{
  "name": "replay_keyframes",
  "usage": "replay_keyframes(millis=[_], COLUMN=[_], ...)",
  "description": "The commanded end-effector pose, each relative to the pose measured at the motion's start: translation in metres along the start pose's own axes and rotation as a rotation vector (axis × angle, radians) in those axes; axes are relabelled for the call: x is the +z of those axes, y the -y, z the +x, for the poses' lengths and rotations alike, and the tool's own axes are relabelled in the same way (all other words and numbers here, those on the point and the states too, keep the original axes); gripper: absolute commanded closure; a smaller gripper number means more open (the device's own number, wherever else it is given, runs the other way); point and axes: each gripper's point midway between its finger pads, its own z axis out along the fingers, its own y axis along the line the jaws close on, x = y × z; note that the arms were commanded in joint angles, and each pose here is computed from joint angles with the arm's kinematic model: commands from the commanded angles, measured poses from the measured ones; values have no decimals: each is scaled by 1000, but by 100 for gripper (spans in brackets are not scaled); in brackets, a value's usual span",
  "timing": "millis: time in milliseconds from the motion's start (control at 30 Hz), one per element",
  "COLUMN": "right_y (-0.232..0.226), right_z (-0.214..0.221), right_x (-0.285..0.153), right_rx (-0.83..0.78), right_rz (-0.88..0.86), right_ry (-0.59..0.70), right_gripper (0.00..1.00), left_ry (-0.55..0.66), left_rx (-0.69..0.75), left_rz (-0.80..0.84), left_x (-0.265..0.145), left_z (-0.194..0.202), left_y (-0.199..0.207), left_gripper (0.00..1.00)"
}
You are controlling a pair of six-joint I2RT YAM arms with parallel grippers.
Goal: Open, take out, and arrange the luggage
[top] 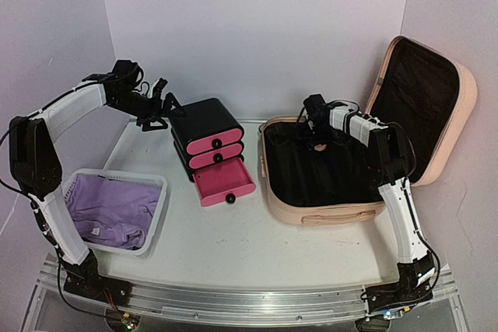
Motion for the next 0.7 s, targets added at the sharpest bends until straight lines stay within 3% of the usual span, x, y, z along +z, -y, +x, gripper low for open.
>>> replay_keyframes(millis=[0,233,400,667], right_y=[14,11,10,21], right_z=[0,6,4,-13], right_x=[8,15,13,-23], right_rx=[-25,-25,-11,47], right_rz=[83,73,69,42], right_ry=[-9,-25,-19,37], right_gripper=[27,32,41,54], left_ry=[23,20,18,22], left_rx=[17,15,13,16], left_rz=[26,24,24,29], left_x=[-1,0,1,-1], left_z=[-7,-7,-7,-7], left_y=[4,3,2,5], left_gripper=[2,2,2,2])
